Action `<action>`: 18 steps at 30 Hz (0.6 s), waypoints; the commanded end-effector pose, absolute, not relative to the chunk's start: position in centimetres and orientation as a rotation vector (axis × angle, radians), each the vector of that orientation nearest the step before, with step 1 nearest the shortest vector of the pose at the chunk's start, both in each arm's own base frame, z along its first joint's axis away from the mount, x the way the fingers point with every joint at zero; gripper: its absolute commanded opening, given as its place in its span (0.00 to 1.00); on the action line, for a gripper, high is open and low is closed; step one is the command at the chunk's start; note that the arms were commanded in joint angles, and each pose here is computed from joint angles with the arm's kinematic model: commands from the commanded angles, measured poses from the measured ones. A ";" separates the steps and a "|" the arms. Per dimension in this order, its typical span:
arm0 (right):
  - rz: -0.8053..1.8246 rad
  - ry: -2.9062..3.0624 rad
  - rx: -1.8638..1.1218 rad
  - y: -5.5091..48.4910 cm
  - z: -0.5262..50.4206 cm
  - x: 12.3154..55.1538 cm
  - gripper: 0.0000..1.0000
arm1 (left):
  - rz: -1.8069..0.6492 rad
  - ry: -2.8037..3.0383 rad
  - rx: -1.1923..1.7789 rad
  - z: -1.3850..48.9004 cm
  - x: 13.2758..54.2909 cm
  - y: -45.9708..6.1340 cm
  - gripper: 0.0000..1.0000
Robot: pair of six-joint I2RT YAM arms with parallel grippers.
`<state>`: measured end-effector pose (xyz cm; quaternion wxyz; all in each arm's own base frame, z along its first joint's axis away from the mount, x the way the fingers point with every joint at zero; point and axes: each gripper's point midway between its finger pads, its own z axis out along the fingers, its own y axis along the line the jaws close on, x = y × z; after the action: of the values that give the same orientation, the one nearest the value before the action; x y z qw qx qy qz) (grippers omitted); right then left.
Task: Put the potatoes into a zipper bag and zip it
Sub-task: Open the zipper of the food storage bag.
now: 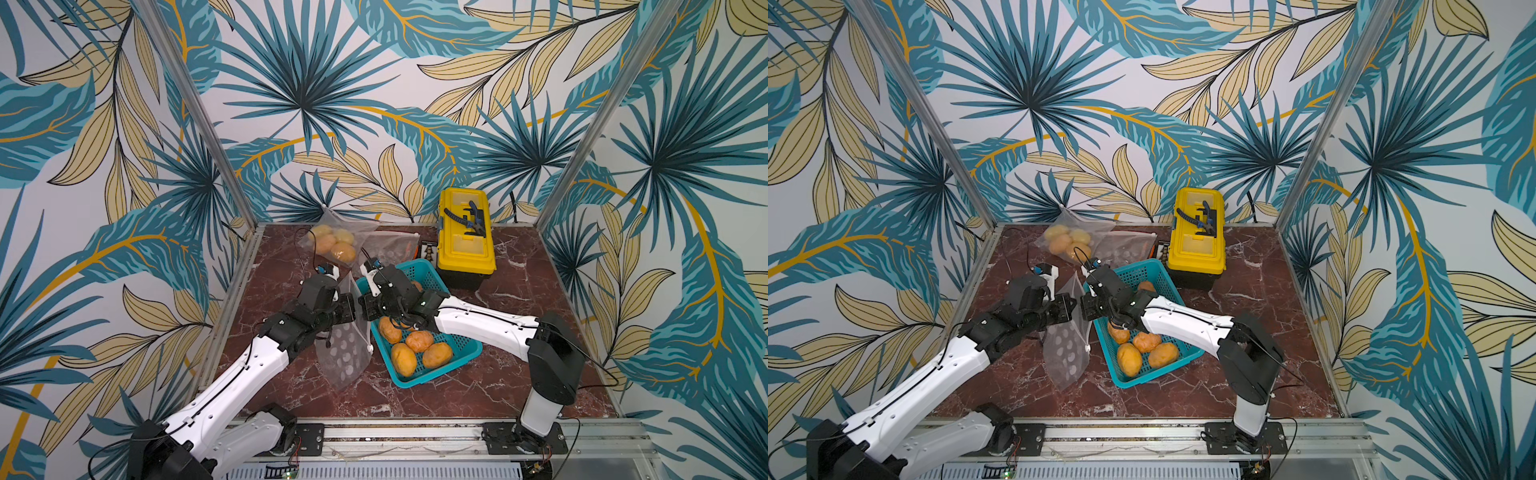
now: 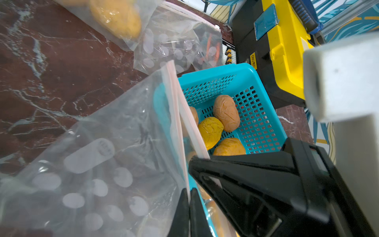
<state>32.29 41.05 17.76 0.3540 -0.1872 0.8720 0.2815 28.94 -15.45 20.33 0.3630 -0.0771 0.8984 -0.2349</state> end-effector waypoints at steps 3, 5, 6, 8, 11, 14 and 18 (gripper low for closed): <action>0.660 2.263 -0.443 38.6 16.7 31.8 0.00 | -0.441 2.236 -0.405 22.9 28.7 -11.4 0.00; 0.657 2.241 -0.424 37.8 16.8 31.6 0.00 | -0.425 2.207 -0.408 23.7 28.5 -10.9 0.00; 0.654 2.228 -0.418 37.5 16.7 31.4 0.00 | -0.433 2.205 -0.367 24.4 28.3 -11.1 0.00; 0.642 2.214 -0.391 36.6 16.5 31.3 0.00 | -0.423 2.186 -0.322 25.4 27.9 -10.8 0.00; 0.628 2.207 -0.376 35.6 15.9 30.9 0.00 | -0.407 2.150 -0.345 26.1 27.6 -10.0 0.00; 0.653 2.202 -0.366 35.3 15.3 30.4 0.00 | -0.449 2.154 -0.312 26.1 27.2 -10.6 0.00; 0.679 2.185 -0.342 34.9 14.9 30.1 0.00 | -0.430 2.134 -0.364 25.4 27.0 -10.3 0.00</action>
<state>30.21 36.04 15.90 0.3987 -0.1535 0.8604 0.2779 26.96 -11.33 24.83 0.4253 -0.1271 0.8763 -0.1874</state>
